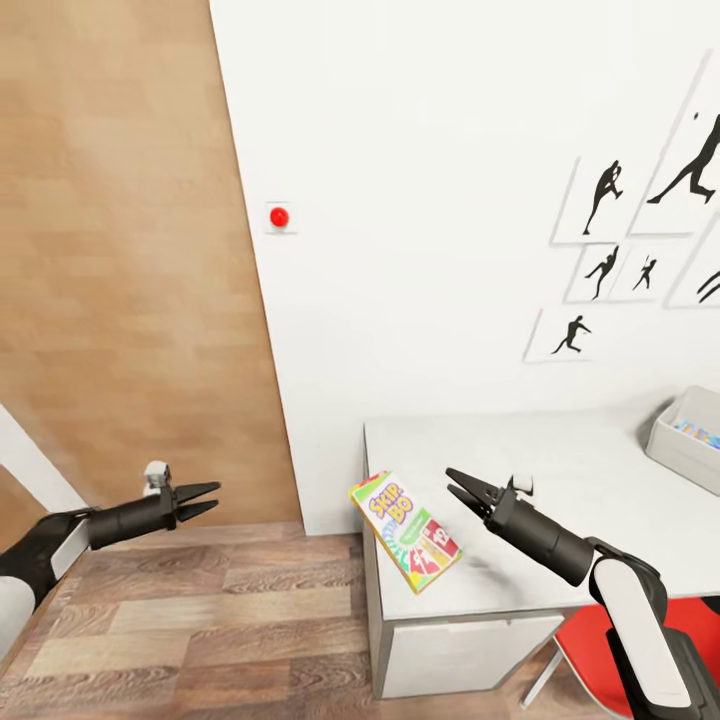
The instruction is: Put all the toys in the child's room - the three board games (two on the bed and one on the table), the two jigsaw puzzles on the table, and the tennis ball on the table - inside the toy box on the table in the child's room.
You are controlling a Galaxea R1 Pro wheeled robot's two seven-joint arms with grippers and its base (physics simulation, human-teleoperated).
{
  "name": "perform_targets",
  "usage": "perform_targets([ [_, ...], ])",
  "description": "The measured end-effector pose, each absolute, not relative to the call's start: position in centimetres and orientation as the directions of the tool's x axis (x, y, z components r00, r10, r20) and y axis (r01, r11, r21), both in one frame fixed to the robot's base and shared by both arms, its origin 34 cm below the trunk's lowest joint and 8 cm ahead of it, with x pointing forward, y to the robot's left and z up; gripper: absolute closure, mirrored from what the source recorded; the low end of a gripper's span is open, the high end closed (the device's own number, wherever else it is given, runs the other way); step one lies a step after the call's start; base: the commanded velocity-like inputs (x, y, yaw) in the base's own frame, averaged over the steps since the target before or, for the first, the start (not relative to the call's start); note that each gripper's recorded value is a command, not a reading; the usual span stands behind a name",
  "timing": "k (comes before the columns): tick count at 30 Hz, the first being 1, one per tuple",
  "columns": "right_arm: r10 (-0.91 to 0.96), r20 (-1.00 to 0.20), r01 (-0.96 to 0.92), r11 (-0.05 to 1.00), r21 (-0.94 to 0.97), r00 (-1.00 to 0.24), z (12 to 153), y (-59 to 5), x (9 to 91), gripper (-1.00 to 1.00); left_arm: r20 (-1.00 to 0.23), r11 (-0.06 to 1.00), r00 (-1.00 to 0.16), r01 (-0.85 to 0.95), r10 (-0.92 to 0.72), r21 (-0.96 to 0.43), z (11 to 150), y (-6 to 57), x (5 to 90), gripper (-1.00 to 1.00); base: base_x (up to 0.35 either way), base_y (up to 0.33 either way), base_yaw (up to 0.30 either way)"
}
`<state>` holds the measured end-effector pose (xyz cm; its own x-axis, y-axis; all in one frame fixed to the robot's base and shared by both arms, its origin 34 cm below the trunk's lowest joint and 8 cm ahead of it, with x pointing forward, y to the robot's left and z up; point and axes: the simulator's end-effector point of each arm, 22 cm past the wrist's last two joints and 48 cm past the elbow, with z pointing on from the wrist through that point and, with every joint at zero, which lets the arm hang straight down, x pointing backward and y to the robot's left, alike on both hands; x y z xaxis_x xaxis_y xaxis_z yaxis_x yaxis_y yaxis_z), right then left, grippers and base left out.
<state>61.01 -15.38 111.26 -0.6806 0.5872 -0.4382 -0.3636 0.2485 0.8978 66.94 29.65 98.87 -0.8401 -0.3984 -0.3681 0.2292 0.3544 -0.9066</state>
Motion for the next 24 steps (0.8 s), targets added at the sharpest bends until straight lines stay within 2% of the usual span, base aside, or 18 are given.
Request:
perform_targets([
  [7,0.588,-0.442,-0.37,0.246,0.896,-0.678,111.6,-15.3,60.7,-1.0,-0.391,0.442,-0.836,0.206,-0.384,-0.873,96.5,27.3,68.0,-1.0,0.0,0.0,0.06],
  [14,0.592,-0.454,-0.379,0.256,0.889,-0.666,112.0,-15.5,60.8,-1.0,-0.394,0.419,-0.843,0.229,-0.367,-0.879,96.5,23.6,68.2,-1.0,0.0,0.0,0.062],
  [19,0.57,-0.515,-0.389,0.338,0.857,-0.64,111.2,-15.7,61.1,-1.0,-0.399,0.409,-0.84,0.24,-0.366,-0.88,97.0,23.0,68.2,-1.0,0.0,0.0,0.062],
  [24,0.56,-0.537,-0.394,0.365,0.844,-0.631,111.1,-15.9,61.1,-1.0,-0.406,0.405,-0.837,0.249,-0.368,-0.88,97.5,22.9,68.2,-1.0,0.0,-0.003,0.062],
])
